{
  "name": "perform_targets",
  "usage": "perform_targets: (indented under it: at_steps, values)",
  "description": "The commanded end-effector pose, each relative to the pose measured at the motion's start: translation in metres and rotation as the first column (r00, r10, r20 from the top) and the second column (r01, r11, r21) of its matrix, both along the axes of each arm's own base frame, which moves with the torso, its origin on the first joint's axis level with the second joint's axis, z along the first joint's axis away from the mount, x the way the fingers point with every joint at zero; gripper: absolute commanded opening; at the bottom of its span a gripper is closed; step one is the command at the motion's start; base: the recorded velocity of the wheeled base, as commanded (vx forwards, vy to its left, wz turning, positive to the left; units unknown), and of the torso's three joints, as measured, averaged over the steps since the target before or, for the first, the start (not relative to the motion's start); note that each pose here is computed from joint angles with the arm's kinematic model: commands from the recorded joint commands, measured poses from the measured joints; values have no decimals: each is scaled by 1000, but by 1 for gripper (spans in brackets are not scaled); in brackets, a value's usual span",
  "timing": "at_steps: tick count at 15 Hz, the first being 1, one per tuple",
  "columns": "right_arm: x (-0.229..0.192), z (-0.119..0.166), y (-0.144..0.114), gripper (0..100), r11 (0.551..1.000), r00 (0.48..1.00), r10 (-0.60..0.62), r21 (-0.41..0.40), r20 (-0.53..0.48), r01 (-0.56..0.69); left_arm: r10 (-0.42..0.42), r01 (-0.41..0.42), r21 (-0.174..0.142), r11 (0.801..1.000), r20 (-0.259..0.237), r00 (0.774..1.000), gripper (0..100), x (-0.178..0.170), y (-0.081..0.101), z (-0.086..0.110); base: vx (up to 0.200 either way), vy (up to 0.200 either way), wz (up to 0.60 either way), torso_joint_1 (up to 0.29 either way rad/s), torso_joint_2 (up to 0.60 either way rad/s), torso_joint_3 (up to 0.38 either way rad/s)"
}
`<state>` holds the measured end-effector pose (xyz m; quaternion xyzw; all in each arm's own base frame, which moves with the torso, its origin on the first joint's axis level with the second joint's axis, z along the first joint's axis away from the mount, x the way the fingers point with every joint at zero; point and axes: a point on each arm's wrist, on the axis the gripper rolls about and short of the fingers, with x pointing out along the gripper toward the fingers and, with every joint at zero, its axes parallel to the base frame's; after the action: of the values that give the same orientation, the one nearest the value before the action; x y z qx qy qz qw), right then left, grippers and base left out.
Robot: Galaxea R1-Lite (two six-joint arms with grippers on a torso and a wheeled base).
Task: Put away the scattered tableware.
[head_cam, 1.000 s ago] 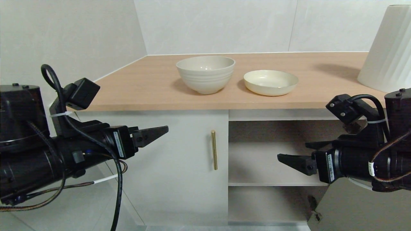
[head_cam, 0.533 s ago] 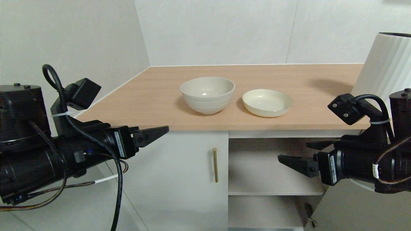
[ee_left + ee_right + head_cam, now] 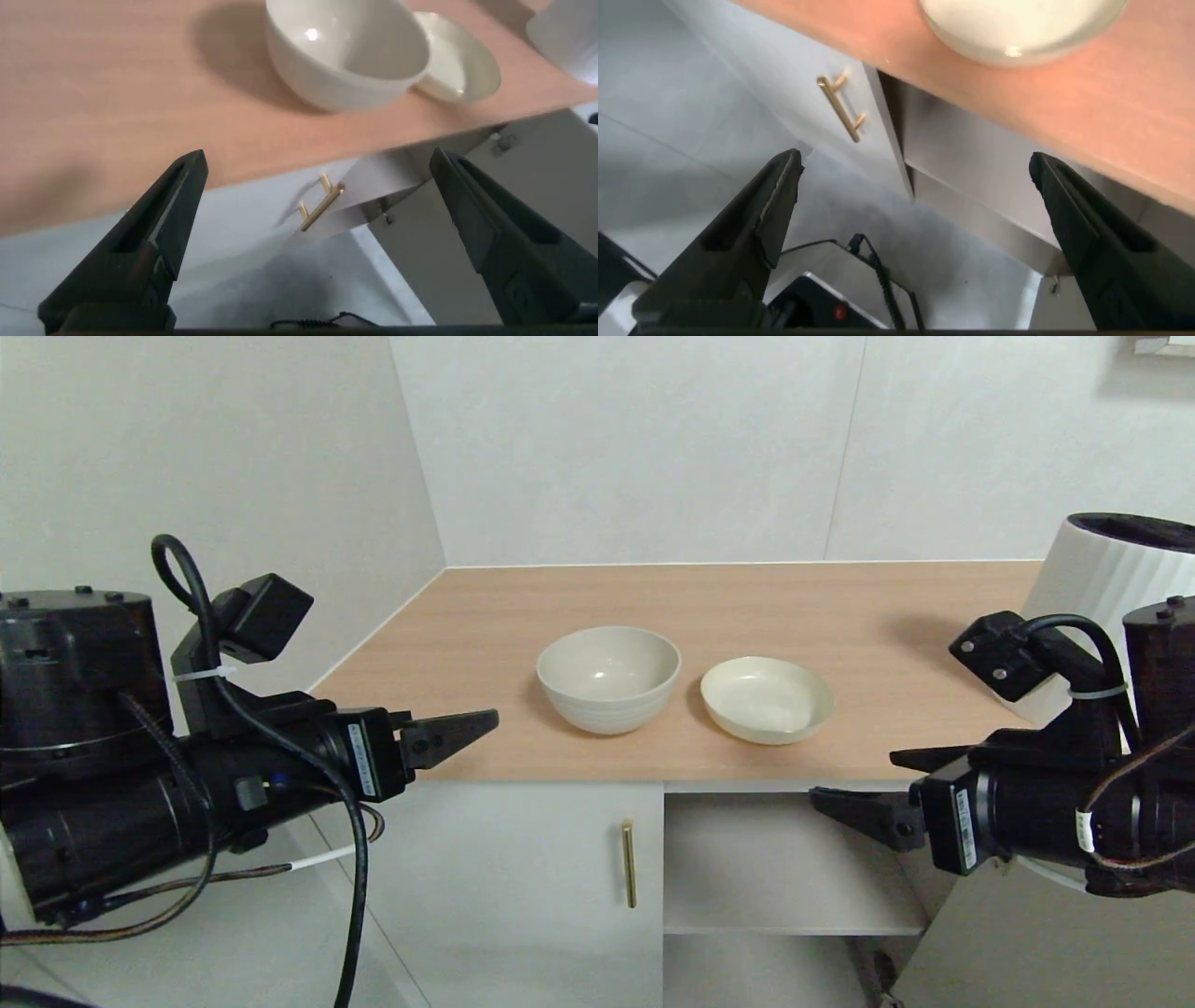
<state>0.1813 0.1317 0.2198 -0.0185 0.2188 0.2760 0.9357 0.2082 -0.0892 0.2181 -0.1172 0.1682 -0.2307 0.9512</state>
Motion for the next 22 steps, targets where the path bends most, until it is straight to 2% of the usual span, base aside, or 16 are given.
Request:
perform_targets:
  at_steps: [1, 4, 6, 8, 9, 10, 11, 13, 14, 16, 18, 20, 22]
  values:
    - [2, -2, 1, 100, 1000, 1000, 0, -6, -8, 0, -1, 1, 2, 1000, -6, 1000, 100, 3, -1, -2, 0, 0, 0, 207, -491, -276]
    - [4, -5, 3, 100, 1000, 1000, 1, -16, -16, -2, -1, 1, 3, 1000, -9, 1000, 100, 5, -2, -2, 0, 0, 0, 198, -457, -269]
    - [13, -11, 8, 100, 999, 1000, -9, -46, -5, 9, 28, -28, -5, 1000, 16, 999, 100, 16, -1, 8, 0, 0, 0, 66, -159, -90]
    - [44, -7, 17, 100, 989, 991, -132, -59, 31, 133, 41, -41, -13, 999, 27, 999, 100, 26, -1, 17, 0, 0, 0, 18, -28, -18]
    - [55, -7, 18, 100, 982, 983, -182, -51, 5, 182, 42, -42, -10, 999, 26, 999, 100, 30, -2, 22, 0, 0, 0, 0, 0, 0]
    - [61, -7, 19, 100, 977, 977, -210, -35, -35, 209, 39, -39, 2, 999, 1, 999, 100, 31, -3, 24, 0, 0, 0, 0, 0, 0]
    - [67, -9, 20, 100, 972, 970, -236, -24, -66, 235, 32, -30, 34, 999, -79, 996, 100, 32, -5, 18, 0, 0, 0, 0, 0, 0]
    - [78, -10, 18, 100, 955, 952, -295, -5, -84, 295, 24, -9, 80, 997, -192, 981, 100, 37, -13, 10, 0, 0, 0, 0, 0, 0]
    - [83, -12, 18, 100, 944, 941, -329, -13, -83, 329, 43, -26, 75, 997, -224, 974, 100, 44, -15, 7, 0, 0, 0, 0, 0, 0]
    - [86, -18, 19, 100, 932, 928, -364, -40, -79, 361, 120, -122, 12, 992, -297, 947, 100, 64, -26, -1, 0, 0, 0, 0, 0, 0]
    - [87, -20, 19, 100, 929, 926, -370, -46, -81, 367, 182, -196, -10, 980, -333, 925, 100, 79, -42, -9, 0, 0, 0, 0, 0, 0]
    - [87, -20, 19, 100, 929, 925, -371, -43, -81, 368, 206, -230, -24, 973, -358, 910, 100, 87, -55, -17, 0, 0, 0, 0, 0, 0]
    - [87, -19, 20, 100, 926, 922, -378, -25, -87, 377, 213, -253, -62, 966, -366, 906, 100, 95, -62, -21, 0, 0, 0, 0, 0, 0]
